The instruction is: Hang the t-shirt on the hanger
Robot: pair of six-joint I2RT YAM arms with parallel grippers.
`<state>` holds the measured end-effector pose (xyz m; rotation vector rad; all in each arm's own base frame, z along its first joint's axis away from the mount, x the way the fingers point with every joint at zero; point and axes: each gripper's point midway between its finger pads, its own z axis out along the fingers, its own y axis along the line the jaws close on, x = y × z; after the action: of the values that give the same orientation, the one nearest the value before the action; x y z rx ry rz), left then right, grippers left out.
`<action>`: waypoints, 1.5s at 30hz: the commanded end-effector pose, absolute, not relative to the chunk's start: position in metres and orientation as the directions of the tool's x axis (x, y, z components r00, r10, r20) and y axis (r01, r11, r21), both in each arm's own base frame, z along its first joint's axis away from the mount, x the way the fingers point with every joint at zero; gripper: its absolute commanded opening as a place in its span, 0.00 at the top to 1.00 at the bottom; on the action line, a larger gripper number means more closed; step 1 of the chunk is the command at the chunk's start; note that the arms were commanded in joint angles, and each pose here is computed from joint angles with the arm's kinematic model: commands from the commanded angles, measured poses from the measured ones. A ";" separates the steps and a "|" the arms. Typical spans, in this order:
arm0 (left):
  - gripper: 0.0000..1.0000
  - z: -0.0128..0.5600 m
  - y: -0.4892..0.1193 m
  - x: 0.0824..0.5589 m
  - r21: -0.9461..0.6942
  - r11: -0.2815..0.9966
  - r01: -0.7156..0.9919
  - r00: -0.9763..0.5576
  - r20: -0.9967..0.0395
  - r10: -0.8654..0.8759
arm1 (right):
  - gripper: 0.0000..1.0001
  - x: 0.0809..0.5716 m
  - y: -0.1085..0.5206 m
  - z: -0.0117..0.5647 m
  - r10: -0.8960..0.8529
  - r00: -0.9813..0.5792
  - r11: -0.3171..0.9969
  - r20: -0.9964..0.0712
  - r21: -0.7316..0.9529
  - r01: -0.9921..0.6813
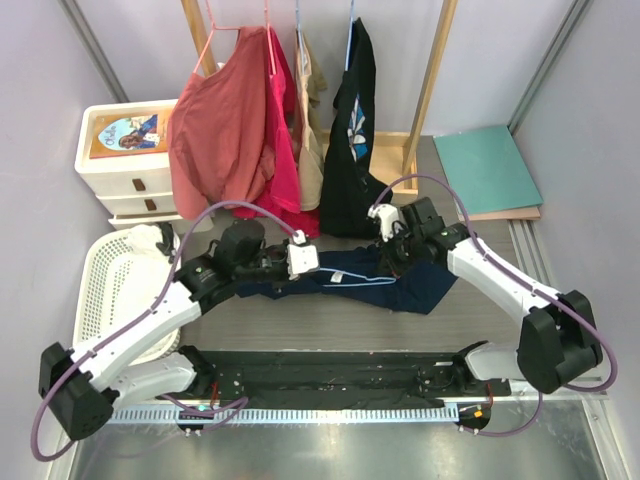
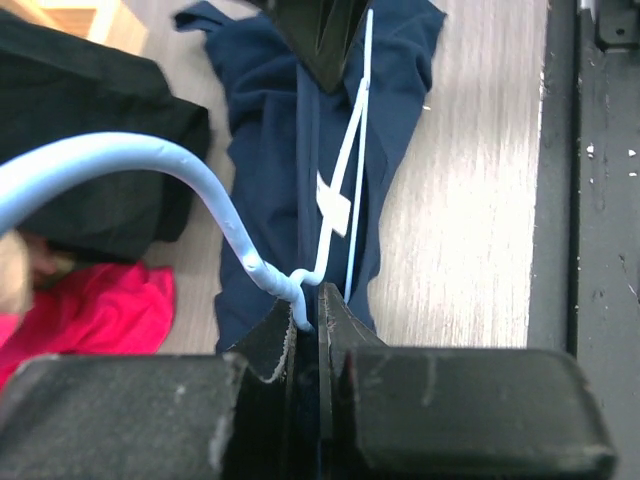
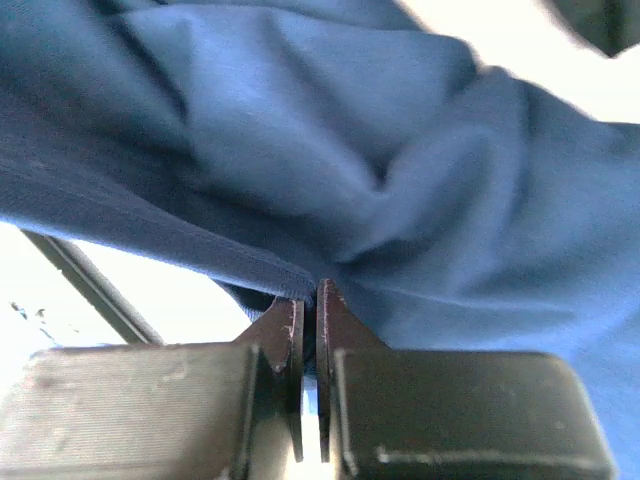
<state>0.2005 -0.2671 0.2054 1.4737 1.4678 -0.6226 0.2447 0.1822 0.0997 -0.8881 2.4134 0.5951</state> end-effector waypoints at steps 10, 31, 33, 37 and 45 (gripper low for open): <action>1.00 0.225 -0.211 0.251 0.356 0.400 0.844 0.095 -0.834 0.543 | 0.99 0.244 0.111 0.110 -0.518 -0.644 0.744 -0.563 0.075 -0.664; 1.00 0.278 -0.313 0.246 0.269 0.235 0.934 0.153 -0.895 0.418 | 0.82 0.230 0.175 0.234 -0.519 -0.270 0.407 -0.811 0.044 -0.913; 1.00 0.283 -0.313 0.241 0.281 0.216 0.935 0.180 -0.902 0.393 | 0.67 0.232 0.171 0.237 -0.535 -0.256 0.413 -0.805 0.015 -0.910; 1.00 0.295 -0.311 0.232 0.255 0.221 0.941 0.165 -0.919 0.359 | 0.47 0.237 0.165 0.251 -0.557 -0.193 0.411 -0.808 -0.066 -0.909; 1.00 0.307 -0.309 0.230 0.259 0.230 0.938 0.174 -0.926 0.335 | 0.30 0.234 0.179 0.293 -0.523 -0.072 0.328 -0.849 -0.122 -0.937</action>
<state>0.2270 -0.3024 0.2675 1.3775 1.4838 -0.6559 0.2390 0.1678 0.2602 -1.2631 1.8663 0.5792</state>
